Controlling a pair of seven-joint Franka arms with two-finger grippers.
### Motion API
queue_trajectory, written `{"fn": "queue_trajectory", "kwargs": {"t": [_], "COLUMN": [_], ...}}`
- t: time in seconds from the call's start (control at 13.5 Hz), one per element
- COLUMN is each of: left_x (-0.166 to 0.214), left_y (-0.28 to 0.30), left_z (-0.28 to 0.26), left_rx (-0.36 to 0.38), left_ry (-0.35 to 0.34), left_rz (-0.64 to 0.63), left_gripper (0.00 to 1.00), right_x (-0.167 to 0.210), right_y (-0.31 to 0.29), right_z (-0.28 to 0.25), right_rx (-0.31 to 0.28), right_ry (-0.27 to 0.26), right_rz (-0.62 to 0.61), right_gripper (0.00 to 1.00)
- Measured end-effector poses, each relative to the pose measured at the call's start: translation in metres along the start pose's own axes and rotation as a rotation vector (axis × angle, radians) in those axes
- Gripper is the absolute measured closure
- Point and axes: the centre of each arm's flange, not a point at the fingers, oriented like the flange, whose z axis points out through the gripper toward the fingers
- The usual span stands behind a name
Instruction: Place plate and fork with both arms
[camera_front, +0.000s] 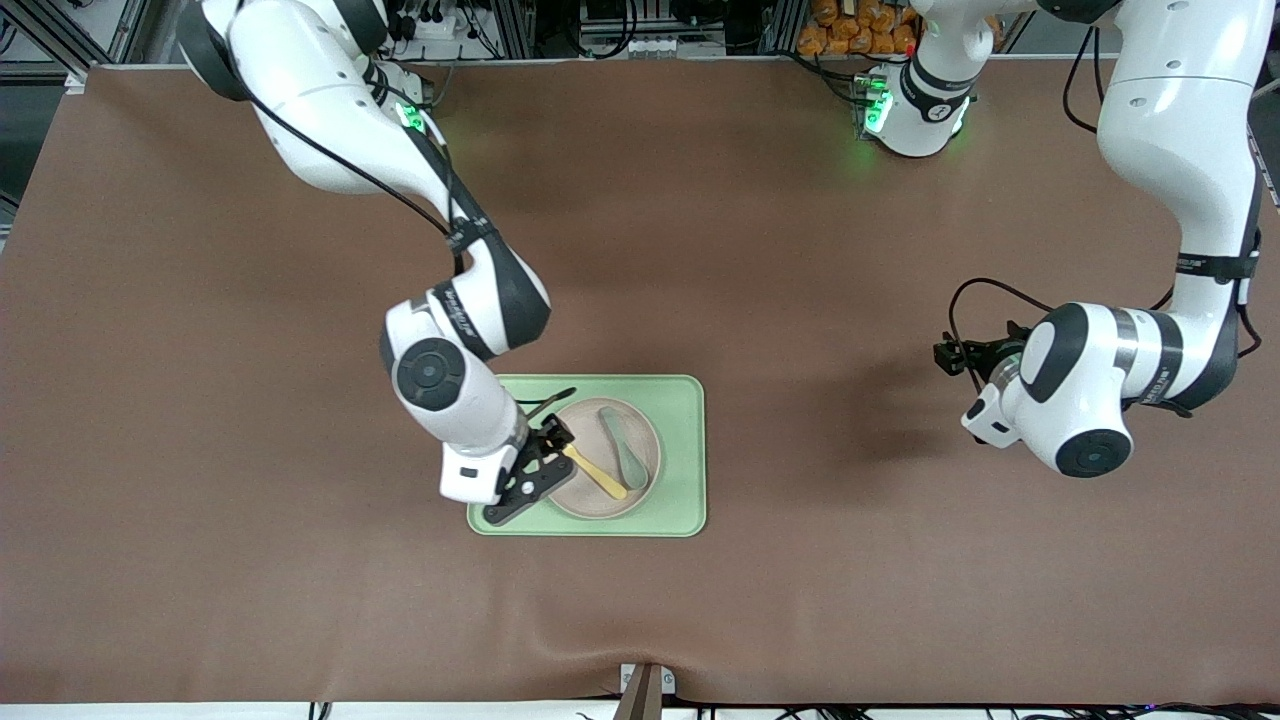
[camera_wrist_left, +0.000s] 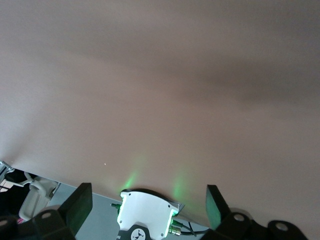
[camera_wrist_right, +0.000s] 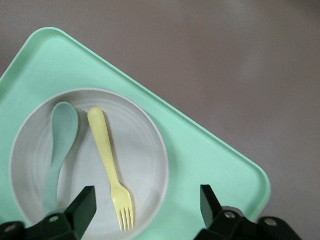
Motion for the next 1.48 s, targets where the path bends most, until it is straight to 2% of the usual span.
{"fn": "queue_trajectory", "kwargs": {"t": [0.15,0.22,0.3,0.44,0.52,0.59,0.67,0.74,0.96,1.18,1.48], "left_x": [-0.006,-0.01,-0.013,-0.02,-0.024,-0.03,-0.036,-0.044,-0.07,-0.105,-0.16], "left_y": [0.001,0.0,0.001,0.004,0.005,0.006,0.006,0.006,0.005,-0.009,-0.042], "left_z": [0.007,0.008,0.008,0.012,0.015,0.019,0.022,0.025,0.023,0.003,-0.04], "left_rx": [0.011,0.012,0.007,-0.01,-0.014,-0.019,-0.019,-0.017,-0.025,-0.043,-0.108], "left_ry": [-0.014,-0.018,-0.021,-0.042,-0.063,-0.089,-0.114,-0.138,-0.186,-0.178,-0.085], "left_rz": [0.003,0.004,0.005,0.011,0.014,0.017,0.02,0.023,0.03,0.022,0.046], "left_gripper": [0.0,0.0,0.0,0.0,0.0,0.0,0.0,0.0,0.0,0.0,0.0], "right_x": [-0.001,-0.002,-0.003,-0.002,-0.002,-0.002,-0.003,-0.003,-0.005,-0.008,-0.009], "right_y": [-0.009,-0.013,-0.015,-0.022,-0.027,-0.031,-0.034,-0.037,-0.044,-0.046,-0.059], "right_z": [0.028,0.039,0.045,0.048,0.049,0.05,0.052,0.054,0.062,0.071,0.078], "right_rx": [-0.004,-0.005,-0.005,-0.004,-0.004,-0.003,-0.003,-0.003,-0.007,-0.019,-0.018], "right_ry": [0.017,0.014,0.01,0.009,0.007,0.006,0.003,0.0,-0.011,-0.014,-0.005], "right_rz": [-0.014,-0.019,-0.023,-0.032,-0.039,-0.045,-0.049,-0.054,-0.068,-0.083,-0.085], "right_gripper": [0.09,0.17,0.17,0.28,0.29,0.35,0.35,0.39,0.39,0.39,0.38]}}
